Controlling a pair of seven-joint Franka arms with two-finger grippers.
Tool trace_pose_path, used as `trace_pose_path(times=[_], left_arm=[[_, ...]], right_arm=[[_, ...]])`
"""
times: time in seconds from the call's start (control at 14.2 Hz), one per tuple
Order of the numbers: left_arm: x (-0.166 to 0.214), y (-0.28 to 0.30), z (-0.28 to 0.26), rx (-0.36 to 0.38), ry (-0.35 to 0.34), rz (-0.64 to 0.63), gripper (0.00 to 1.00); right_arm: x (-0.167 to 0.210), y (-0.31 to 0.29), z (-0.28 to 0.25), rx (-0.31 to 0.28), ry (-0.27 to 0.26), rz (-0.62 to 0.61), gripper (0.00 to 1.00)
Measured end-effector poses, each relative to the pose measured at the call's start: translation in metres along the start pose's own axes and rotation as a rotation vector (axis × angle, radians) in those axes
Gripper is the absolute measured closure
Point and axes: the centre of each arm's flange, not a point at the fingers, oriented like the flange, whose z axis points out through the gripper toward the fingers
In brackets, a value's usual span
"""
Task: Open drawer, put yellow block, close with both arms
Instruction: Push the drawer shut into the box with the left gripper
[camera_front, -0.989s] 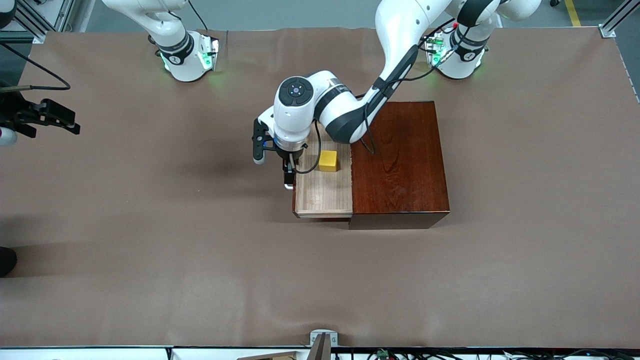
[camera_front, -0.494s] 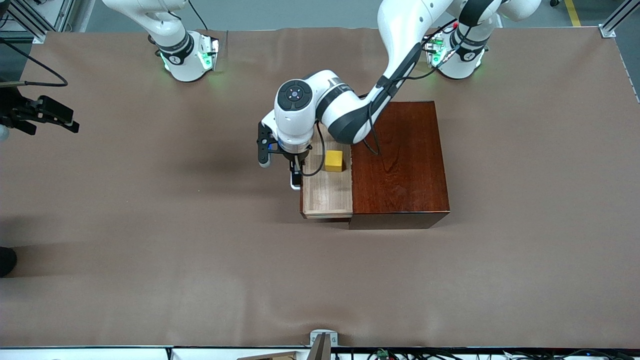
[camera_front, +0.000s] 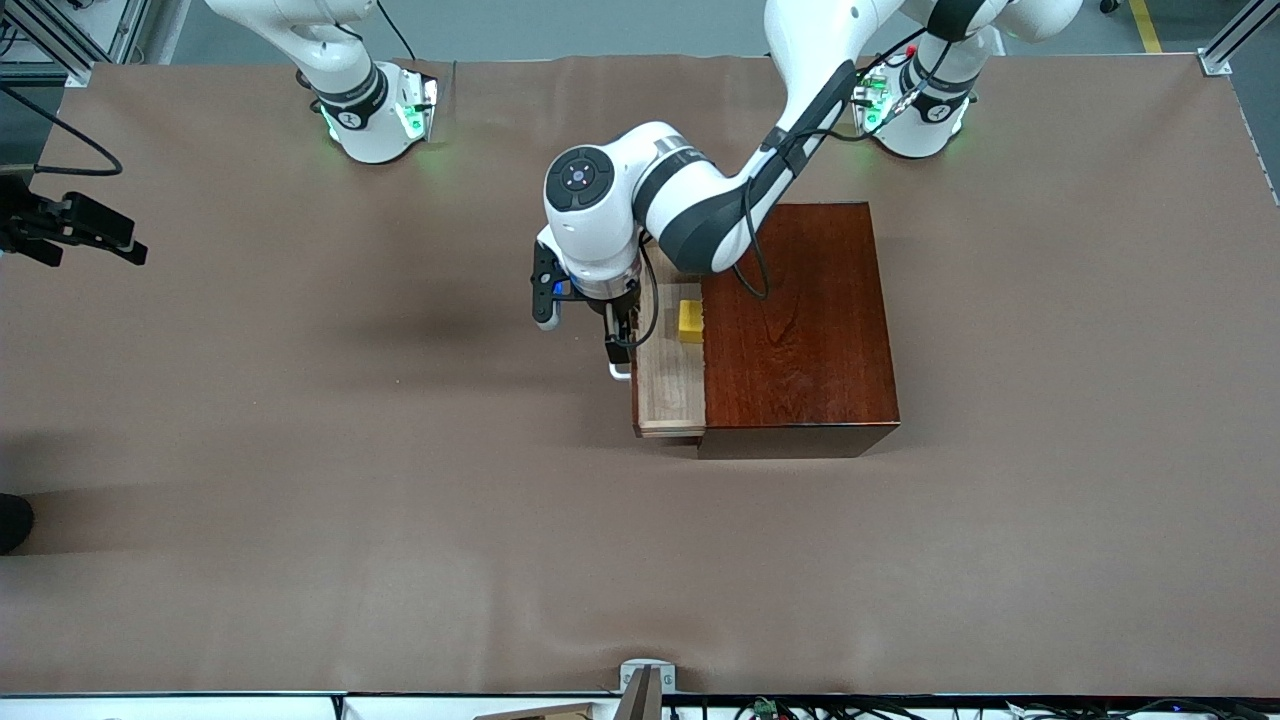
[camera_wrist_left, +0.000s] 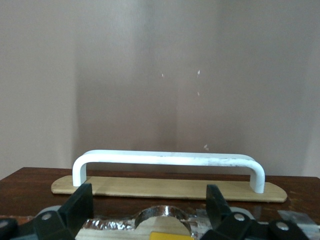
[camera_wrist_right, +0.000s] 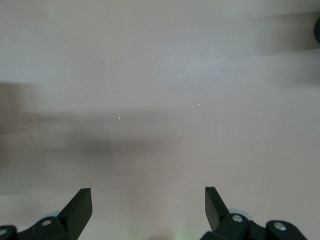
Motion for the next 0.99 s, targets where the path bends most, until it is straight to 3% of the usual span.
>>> trace_pose_path(times=[0.42, 0.99], left_arm=[[-0.003, 0.001, 0.002, 0.01, -0.039, 0.012, 0.0], [-0.028, 0.0, 0.015, 0.007, -0.24, -0.007, 0.0]], right_arm=[[-0.001, 0.01, -0.009, -0.001, 0.019, 0.021, 0.0], [-0.002, 0.003, -0.007, -0.001, 0.003, 0.041, 0.0]])
